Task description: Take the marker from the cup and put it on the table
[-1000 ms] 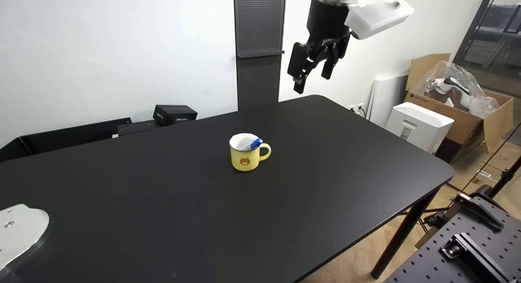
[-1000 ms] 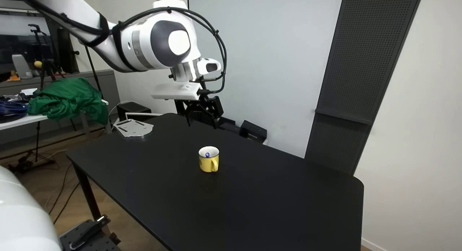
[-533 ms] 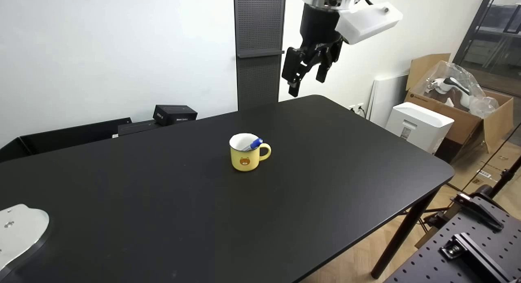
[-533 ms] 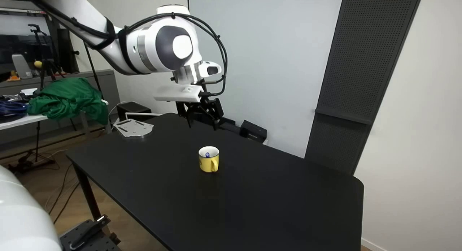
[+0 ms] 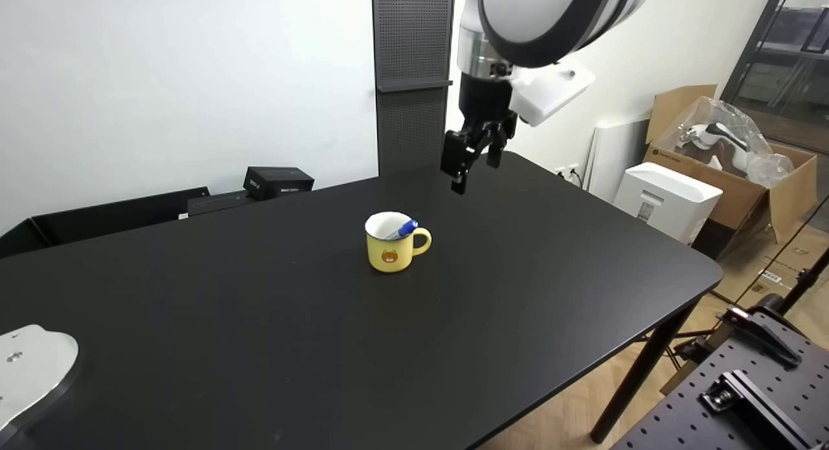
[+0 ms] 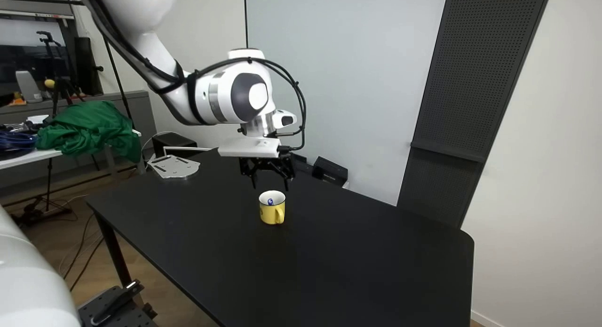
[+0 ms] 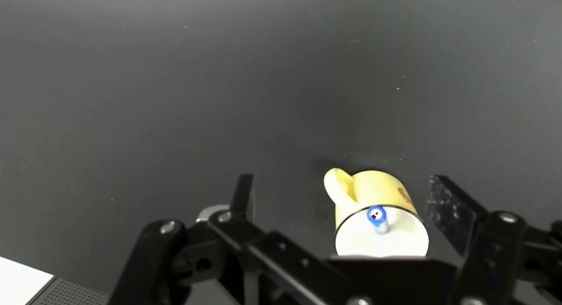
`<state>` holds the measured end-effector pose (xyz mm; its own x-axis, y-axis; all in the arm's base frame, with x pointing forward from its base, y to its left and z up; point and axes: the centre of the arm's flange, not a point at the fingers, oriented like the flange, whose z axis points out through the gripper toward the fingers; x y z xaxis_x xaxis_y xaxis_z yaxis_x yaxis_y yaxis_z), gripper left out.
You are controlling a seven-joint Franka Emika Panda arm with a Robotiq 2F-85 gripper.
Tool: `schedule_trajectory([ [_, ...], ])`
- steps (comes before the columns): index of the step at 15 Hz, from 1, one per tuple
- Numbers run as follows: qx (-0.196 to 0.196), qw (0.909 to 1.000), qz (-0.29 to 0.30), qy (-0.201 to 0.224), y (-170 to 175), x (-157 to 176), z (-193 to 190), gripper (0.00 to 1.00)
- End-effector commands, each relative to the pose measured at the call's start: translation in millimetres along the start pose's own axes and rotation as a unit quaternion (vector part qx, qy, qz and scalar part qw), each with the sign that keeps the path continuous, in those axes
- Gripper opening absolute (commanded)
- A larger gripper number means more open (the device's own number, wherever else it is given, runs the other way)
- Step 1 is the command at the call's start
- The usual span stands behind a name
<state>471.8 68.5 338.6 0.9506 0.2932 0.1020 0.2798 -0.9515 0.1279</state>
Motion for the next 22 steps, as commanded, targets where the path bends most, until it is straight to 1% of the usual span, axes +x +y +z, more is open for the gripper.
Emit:
schedule_trajectory([
  [1, 0.017, 0.9993, -0.03, -0.016, 0, 38, 35, 1.0],
  [4, 0.035, 0.997, -0.066, -0.018, -15, 54, 51, 1.0],
  [9, 0.056, 0.9919, -0.114, -0.004, -38, 86, 69, 1.0],
  [15, 0.08, 0.9887, -0.126, -0.013, -41, 103, 93, 1.0],
  [17, 0.081, 0.9883, -0.128, -0.015, -39, 106, 99, 1.0],
  [18, 0.081, 0.9881, -0.13, -0.016, -38, 107, 102, 0.75],
  [19, 0.081, 0.9882, -0.129, -0.017, -37, 108, 104, 0.74],
  [20, 0.082, 0.9882, -0.128, -0.018, -36, 109, 106, 0.68],
  [21, 0.082, 0.9882, -0.128, -0.018, -35, 110, 107, 0.6],
  [22, 0.083, 0.9883, -0.127, -0.017, -34, 110, 107, 0.53],
])
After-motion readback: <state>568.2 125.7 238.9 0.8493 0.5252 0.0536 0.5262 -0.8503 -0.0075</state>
